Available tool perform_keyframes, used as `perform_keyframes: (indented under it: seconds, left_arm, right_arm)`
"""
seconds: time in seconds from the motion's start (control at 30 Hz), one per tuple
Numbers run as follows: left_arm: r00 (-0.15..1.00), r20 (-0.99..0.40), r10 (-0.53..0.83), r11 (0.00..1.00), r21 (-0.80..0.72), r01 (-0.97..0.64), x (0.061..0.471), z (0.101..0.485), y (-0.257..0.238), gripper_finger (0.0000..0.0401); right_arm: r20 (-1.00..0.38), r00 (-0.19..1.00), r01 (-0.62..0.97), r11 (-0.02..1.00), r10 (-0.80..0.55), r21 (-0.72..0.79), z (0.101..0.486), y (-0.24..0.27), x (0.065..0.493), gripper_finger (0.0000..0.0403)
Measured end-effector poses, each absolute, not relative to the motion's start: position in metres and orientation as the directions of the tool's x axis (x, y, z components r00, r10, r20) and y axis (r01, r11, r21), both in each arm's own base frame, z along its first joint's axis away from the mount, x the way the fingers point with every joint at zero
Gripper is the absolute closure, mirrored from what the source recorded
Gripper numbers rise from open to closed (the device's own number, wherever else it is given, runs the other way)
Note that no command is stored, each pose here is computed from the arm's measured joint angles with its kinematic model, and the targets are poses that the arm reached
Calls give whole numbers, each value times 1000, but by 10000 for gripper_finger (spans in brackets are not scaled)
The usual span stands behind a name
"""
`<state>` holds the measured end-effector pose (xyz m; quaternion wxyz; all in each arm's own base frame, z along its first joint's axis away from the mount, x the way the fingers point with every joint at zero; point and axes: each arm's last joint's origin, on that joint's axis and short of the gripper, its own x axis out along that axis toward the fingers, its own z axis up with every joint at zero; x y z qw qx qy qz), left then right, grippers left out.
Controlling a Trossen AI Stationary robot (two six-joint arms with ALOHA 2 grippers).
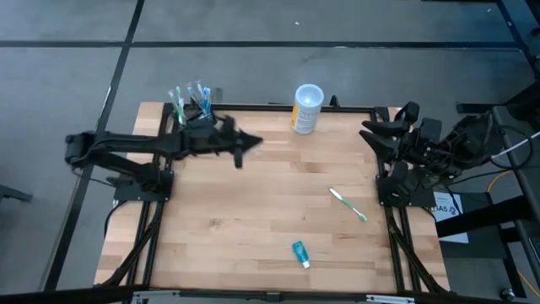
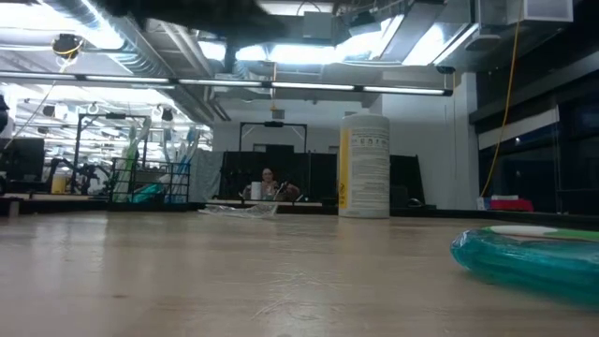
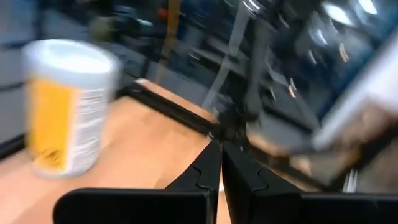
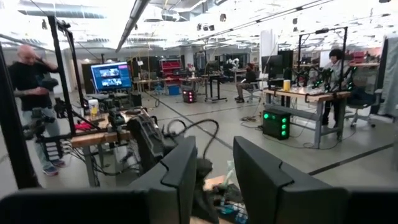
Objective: Pick & Place toothbrushing station
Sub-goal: Put the green toothbrush into the left section of the black organizer
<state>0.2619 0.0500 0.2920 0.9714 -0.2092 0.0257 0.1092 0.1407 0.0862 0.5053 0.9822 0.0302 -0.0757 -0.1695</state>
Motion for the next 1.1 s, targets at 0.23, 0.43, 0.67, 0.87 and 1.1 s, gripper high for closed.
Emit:
perform_keyframes:
  seconds: [0.23,0.43,0.67,0.87,1.1]
  left_arm:
    - [958,-275,82,966,-214,-144,316,276,40,374]
    - [965,-238,107,973,-173,-150,316,292,48,359]
    - [965,-217,148,983,-74,-167,290,316,54,357]
    - [967,-182,178,981,-43,-189,276,329,59,356]
    - [970,-161,179,983,1,-182,272,334,57,356]
  right_arm:
    - [107,936,319,936,-336,149,502,83,135,293]
    - [-298,927,326,879,-226,348,443,84,128,293]
    - [-912,411,585,767,-2,262,385,94,111,293]
    - [-959,222,623,731,177,279,342,116,122,293]
    - [-953,180,690,659,245,300,260,131,136,293]
